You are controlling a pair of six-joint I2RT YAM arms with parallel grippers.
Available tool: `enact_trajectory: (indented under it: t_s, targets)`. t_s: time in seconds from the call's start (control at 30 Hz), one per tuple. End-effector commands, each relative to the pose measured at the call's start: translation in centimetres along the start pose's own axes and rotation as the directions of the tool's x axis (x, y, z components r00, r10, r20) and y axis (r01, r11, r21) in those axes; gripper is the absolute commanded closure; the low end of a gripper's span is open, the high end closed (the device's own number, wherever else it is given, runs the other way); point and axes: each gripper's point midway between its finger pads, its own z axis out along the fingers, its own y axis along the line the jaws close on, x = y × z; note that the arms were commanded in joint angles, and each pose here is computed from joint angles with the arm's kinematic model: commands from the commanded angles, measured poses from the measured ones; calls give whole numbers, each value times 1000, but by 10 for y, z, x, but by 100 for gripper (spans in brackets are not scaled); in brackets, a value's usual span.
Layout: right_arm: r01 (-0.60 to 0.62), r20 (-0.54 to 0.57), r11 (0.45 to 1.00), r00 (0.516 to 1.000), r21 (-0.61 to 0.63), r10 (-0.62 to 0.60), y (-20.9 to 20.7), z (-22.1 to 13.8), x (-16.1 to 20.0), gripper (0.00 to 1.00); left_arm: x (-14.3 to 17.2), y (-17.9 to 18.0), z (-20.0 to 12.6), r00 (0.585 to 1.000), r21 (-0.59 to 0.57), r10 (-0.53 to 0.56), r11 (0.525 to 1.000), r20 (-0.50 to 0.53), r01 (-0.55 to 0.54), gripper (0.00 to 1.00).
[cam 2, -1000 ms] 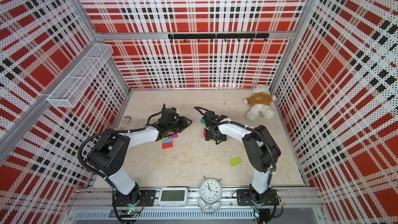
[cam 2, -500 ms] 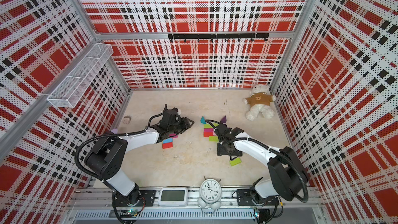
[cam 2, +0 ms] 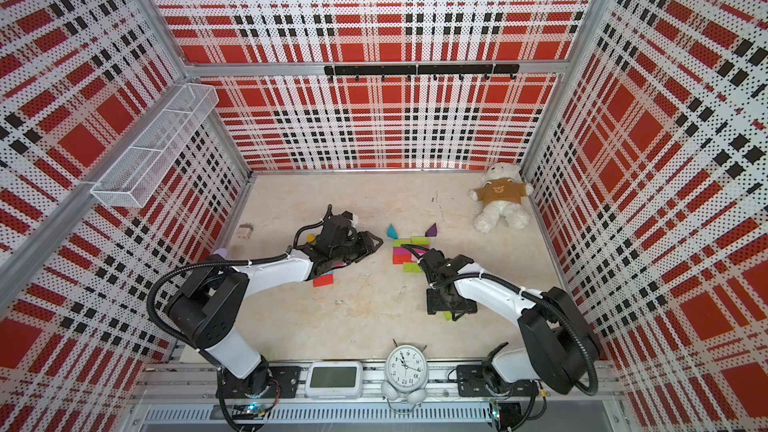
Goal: Assemble a carrot with building blocks
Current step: Assemble the building block at the center of the board.
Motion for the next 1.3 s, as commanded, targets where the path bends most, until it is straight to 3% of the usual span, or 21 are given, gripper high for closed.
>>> enact_trajectory:
  t_s: [0.0, 0.7, 1.27]
  targets:
    - [-29, 0, 999, 1000, 29, 29, -12, -1, 3, 8, -6, -10, -6, 999, 20, -1, 1000, 36, 1, 50]
    - [-62, -90, 997, 994, 39, 66, -15, 8, 16, 11, -1, -3, -4, 998, 42, -31, 999, 54, 28, 50]
    - [-94, -69, 991, 993, 91, 100, -24, 19, -1, 11, 2, 1, 1, 998, 51, -47, 998, 42, 45, 49]
